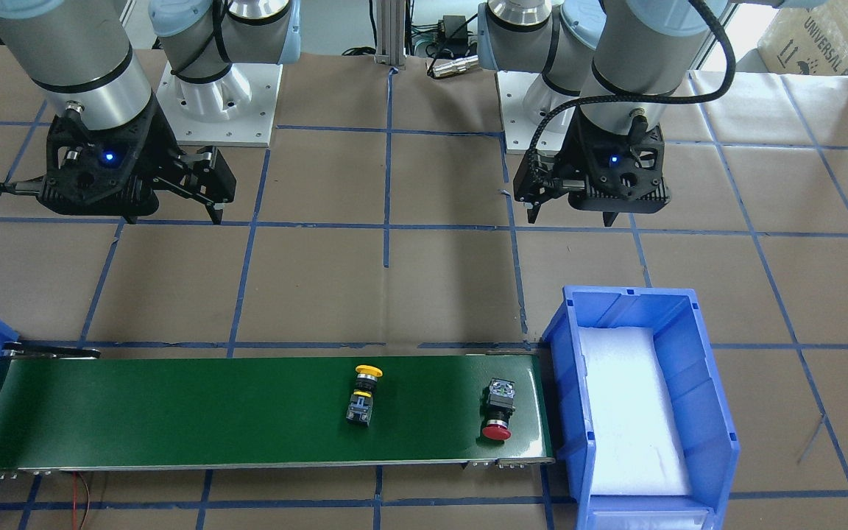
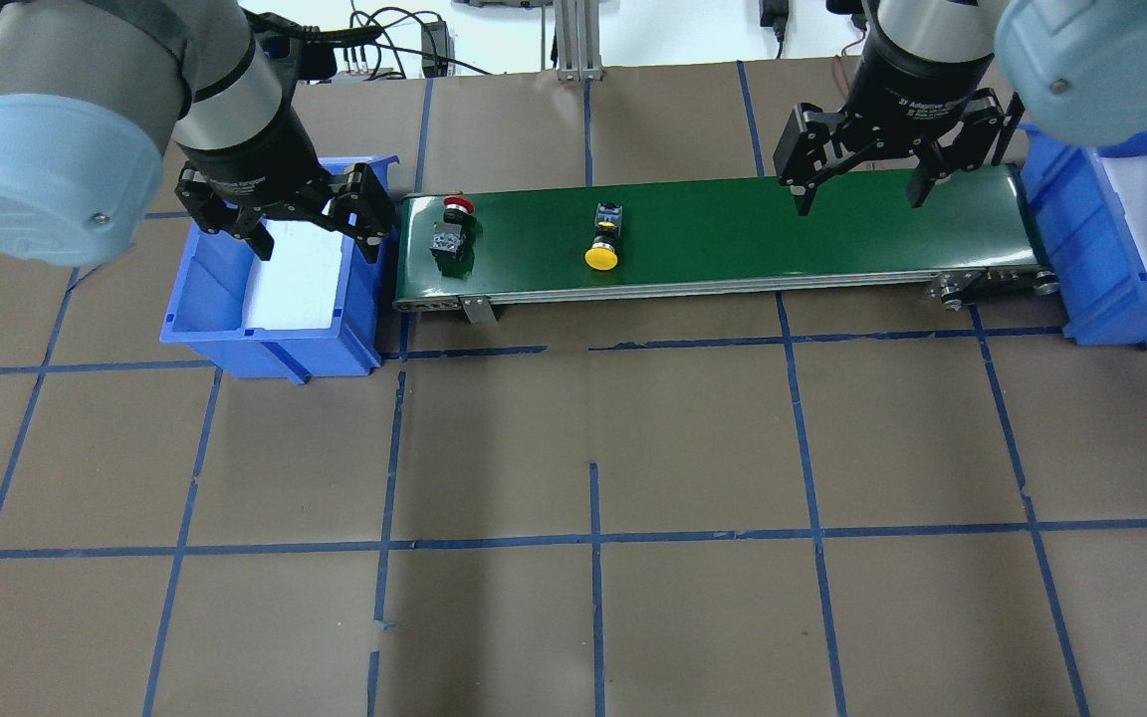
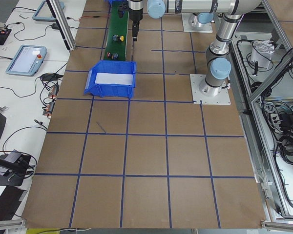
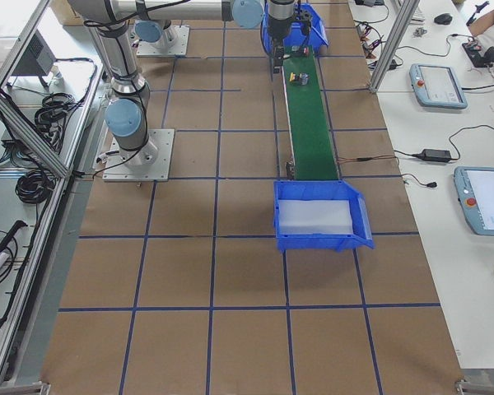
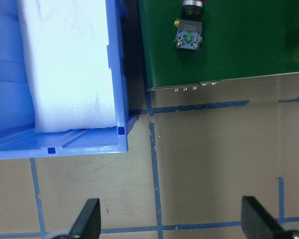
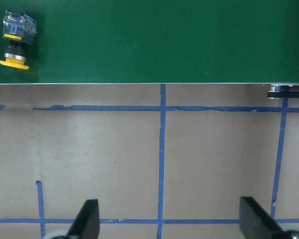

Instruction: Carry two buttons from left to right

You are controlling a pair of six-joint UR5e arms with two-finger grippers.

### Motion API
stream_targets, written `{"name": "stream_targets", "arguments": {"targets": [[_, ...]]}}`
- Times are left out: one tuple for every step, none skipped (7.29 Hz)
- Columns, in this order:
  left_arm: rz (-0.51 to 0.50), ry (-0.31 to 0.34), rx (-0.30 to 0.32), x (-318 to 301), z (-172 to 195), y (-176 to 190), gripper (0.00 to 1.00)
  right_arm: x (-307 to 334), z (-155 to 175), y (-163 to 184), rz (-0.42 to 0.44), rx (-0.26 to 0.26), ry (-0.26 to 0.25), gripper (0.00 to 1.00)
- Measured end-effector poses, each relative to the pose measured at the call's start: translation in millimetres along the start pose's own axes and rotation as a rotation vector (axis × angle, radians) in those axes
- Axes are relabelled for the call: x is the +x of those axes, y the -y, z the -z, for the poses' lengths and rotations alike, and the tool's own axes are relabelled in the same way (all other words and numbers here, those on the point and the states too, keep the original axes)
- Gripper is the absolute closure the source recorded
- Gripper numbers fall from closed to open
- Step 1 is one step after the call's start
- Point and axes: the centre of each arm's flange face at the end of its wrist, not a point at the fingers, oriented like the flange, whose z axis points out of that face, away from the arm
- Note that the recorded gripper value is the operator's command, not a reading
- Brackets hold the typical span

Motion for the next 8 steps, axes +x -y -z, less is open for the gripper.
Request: {"name": "stream_targets", "arguments": {"targets": [[0.009,-0.001,-0.017,-4,6,3,0.00,0,0,0,0.000,0.000,0.000,0.00],[0.009,-0.002,-0.026,-5,11,4,0.00,0,0,0,0.000,0.000,0.000,0.00],[0.006,-0.001,-0.029,-6,14,2,0.00,0,-1,0,-0.001,-0.001,0.000,0.00],[0.005,-0.001,-0.032,-5,15,0,0.00,1,-1,1,-0.002,-0.001,0.000,0.00],[0.003,-0.001,-0.034,-5,15,-3,0.00,1,-1,1,-0.002,-0.001,0.001,0.00],[0.003,0.000,-0.035,-5,15,-5,0.00,1,0,1,-0.002,0.001,0.001,0.00],[0.003,0.000,-0.036,-6,15,-7,0.00,1,0,1,-0.002,0.002,0.002,0.00],[0.003,0.000,-0.037,-5,15,-8,0.00,1,0,1,-0.002,0.002,0.002,0.00]]}}
